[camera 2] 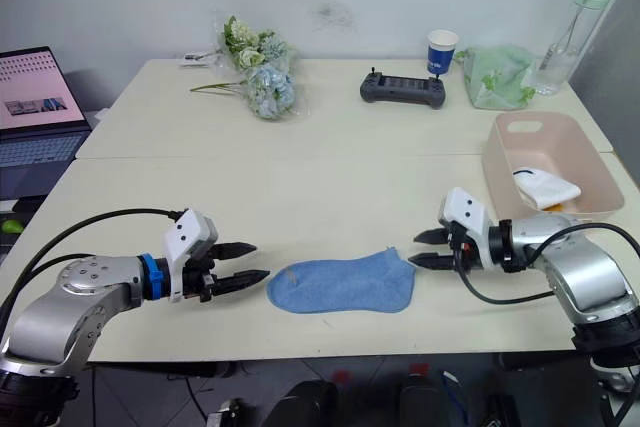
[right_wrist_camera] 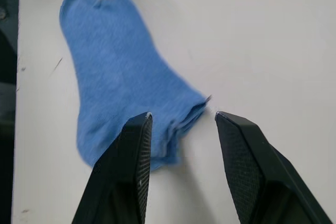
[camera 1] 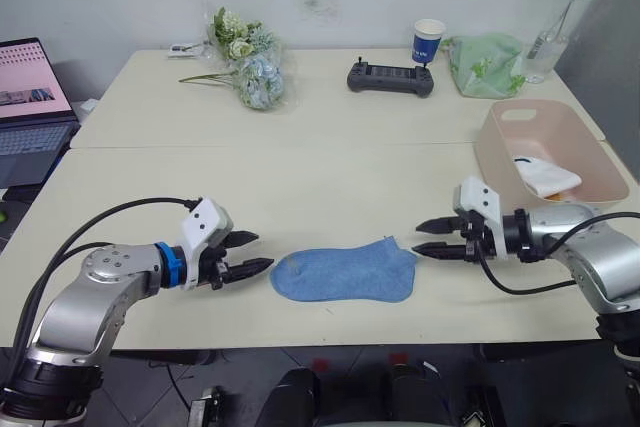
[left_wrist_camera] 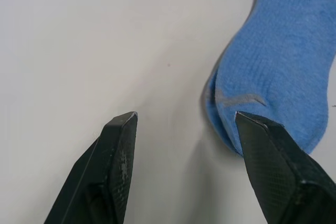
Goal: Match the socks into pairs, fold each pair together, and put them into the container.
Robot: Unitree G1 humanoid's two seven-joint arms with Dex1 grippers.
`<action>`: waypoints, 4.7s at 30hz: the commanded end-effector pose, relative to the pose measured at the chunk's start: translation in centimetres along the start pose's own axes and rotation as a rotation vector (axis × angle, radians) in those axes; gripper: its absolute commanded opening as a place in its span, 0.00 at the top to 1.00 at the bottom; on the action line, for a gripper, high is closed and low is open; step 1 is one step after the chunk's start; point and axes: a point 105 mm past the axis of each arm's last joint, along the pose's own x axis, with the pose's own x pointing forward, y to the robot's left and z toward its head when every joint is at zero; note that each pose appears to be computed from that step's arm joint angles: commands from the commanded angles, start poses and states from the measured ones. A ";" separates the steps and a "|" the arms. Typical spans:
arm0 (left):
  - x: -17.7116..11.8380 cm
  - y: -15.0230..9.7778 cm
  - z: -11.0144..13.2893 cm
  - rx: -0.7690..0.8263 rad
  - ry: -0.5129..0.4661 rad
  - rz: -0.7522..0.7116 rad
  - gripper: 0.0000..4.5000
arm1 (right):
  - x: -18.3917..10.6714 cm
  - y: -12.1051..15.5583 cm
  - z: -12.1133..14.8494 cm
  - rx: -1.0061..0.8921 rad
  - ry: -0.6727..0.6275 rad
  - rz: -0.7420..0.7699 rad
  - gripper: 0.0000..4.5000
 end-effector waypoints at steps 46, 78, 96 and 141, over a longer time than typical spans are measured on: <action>3.1 -3.8 1.6 0.243 -0.152 -0.046 1.00 | 1.5 2.5 -6.3 0.187 0.083 -0.069 0.39; 12.2 -6.8 0.9 0.167 -0.020 -0.323 1.00 | -1.8 -0.2 -2.9 0.189 0.049 0.009 1.00; 11.3 -6.7 0.7 0.135 -0.043 -0.309 1.00 | 3.9 5.3 4.8 0.396 -0.219 0.318 1.00; 6.2 -5.3 -3.4 0.125 0.103 -0.173 1.00 | 6.7 3.2 -1.7 0.511 0.118 0.114 0.36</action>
